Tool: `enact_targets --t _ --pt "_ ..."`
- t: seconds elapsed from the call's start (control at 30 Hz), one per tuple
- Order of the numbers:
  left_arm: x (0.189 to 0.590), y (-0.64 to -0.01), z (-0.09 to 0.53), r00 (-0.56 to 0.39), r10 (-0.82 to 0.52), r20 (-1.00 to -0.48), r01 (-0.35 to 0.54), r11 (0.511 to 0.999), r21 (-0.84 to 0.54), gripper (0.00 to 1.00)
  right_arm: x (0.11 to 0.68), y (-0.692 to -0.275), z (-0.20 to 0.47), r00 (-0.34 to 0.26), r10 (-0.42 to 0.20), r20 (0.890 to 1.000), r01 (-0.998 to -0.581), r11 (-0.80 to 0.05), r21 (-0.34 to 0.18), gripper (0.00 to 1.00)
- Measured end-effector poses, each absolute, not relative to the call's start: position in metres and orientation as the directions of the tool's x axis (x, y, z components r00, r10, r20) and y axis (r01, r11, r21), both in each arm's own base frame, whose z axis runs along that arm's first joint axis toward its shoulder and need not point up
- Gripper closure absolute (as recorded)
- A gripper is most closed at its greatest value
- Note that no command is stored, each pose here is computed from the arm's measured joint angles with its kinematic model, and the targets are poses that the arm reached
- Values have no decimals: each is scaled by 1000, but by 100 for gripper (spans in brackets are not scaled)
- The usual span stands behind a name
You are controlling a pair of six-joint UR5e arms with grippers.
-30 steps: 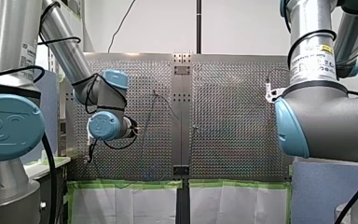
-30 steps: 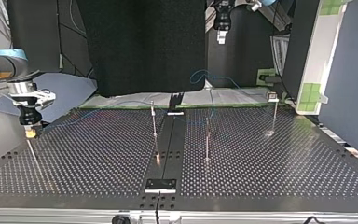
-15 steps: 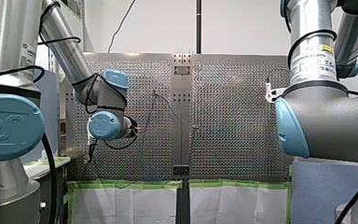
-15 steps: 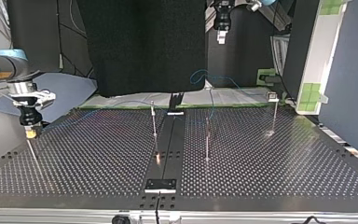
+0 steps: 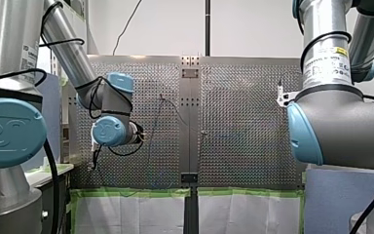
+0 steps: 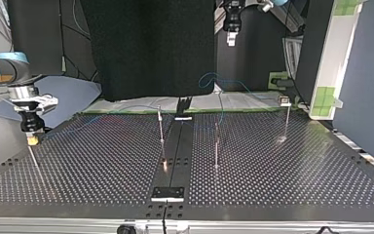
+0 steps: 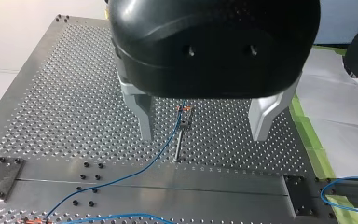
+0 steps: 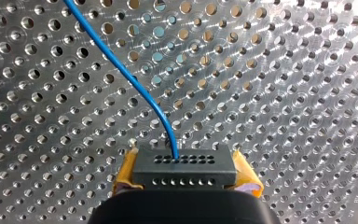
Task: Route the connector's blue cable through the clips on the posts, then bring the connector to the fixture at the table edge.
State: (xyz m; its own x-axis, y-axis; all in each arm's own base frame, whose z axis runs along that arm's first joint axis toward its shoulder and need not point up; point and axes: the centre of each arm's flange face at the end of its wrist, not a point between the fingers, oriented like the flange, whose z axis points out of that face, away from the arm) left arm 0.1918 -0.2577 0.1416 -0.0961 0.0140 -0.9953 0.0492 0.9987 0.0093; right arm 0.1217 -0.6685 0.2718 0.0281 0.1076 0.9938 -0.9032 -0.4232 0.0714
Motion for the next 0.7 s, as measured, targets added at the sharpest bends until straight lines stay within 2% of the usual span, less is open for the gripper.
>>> enact_targets --t 0.27,0.33,0.37,0.4,0.43,0.47,0.57,0.7 --pt "192 -258 142 -96 14 -995 49 999 9 0 121 -669 273 20 104 994 -906 -419 62 100" --pt "192 -258 142 -96 14 -995 49 999 9 0 121 -669 272 19 104 994 -909 -411 60 75" --pt "192 -258 142 -96 14 -995 49 999 9 0 121 -670 272 19 103 994 -911 -408 60 53" --pt "192 -258 142 -96 14 -995 49 999 9 0 120 -670 272 19 103 994 -913 -404 59 53" --pt "192 -258 142 -96 14 -995 49 999 9 0 120 -670 272 19 103 994 -914 -401 60 41" --pt "192 -258 142 -96 14 -995 49 999 9 0 120 -670 272 20 104 994 -915 -399 60 41" --pt "192 -258 142 -96 14 -995 49 999 9 0 118 -671 272 23 106 994 -920 -386 62 2" --pt "192 -258 142 -96 14 -995 49 999 9 0 117 -672 272 24 105 994 -926 -373 62 0"
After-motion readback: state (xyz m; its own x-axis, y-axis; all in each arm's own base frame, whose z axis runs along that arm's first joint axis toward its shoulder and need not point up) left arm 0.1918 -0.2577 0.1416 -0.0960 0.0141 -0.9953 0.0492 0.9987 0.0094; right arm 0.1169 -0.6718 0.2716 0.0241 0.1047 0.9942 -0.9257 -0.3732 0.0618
